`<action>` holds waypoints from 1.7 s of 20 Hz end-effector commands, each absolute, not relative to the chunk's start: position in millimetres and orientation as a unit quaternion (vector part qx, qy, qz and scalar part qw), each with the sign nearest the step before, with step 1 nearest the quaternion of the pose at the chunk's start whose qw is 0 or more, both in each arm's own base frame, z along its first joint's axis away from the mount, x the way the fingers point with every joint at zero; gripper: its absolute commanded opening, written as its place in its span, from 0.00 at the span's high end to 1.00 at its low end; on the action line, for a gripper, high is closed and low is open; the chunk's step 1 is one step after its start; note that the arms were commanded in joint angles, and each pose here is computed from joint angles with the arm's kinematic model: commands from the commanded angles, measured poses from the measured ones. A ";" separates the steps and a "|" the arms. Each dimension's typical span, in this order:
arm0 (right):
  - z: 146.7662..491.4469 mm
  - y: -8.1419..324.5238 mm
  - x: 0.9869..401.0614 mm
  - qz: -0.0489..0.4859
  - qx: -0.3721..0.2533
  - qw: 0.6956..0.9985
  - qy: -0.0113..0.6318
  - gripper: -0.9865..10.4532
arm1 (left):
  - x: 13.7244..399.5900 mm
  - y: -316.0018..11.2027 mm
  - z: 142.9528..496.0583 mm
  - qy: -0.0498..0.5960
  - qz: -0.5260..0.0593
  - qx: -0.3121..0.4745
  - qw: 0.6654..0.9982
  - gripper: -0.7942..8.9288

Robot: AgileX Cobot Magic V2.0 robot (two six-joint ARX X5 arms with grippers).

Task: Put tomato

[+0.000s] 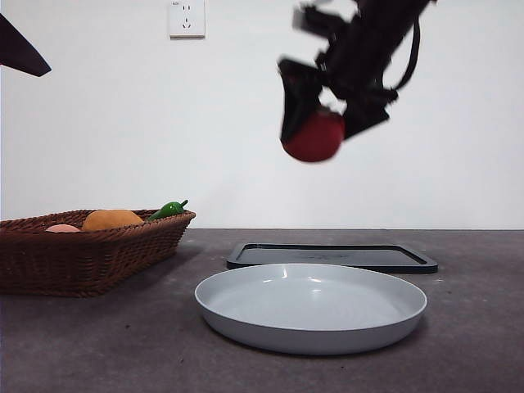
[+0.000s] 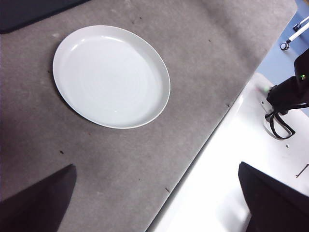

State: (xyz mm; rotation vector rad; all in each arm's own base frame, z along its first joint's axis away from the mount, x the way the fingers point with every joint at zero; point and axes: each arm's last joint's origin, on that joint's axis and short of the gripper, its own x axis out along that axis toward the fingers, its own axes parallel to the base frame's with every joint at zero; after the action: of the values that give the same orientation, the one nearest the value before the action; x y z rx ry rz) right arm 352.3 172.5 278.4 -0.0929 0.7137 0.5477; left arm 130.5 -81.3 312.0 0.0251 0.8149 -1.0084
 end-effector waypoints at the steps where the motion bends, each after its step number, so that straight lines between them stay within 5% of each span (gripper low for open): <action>1: 260.5 174.4 379.1 0.267 -0.054 0.894 0.356 0.70 | 132.1 -82.8 318.7 0.359 -0.479 0.018 0.801 0.34; 7: 210.7 168.6 426.8 0.243 -0.054 0.886 0.391 0.70 | 132.3 -83.0 319.0 0.358 -0.479 0.018 0.802 0.34; 17: 166.6 166.1 440.7 0.236 -0.060 0.874 0.421 0.70 | 132.3 -82.9 318.9 0.358 -0.479 0.018 0.802 0.34; 21: 165.3 165.6 439.3 0.235 -0.060 0.869 0.431 0.68 | 132.3 -83.0 319.0 0.358 -0.479 0.018 0.802 0.34; 28: 166.5 165.9 438.7 0.233 -0.057 0.869 0.432 0.42 | 132.3 -82.9 319.0 0.358 -0.479 0.018 0.802 0.34; 34: 198.1 163.1 431.1 0.233 -0.051 0.879 0.413 0.42 | 132.4 -83.0 319.0 0.357 -0.479 0.018 0.802 0.34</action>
State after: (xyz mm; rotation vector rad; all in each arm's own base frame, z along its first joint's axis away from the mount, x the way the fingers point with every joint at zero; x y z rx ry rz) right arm 428.3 159.3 193.7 -0.1110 0.8878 0.4817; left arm 131.5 -81.7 312.9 0.0260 0.7992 -1.0098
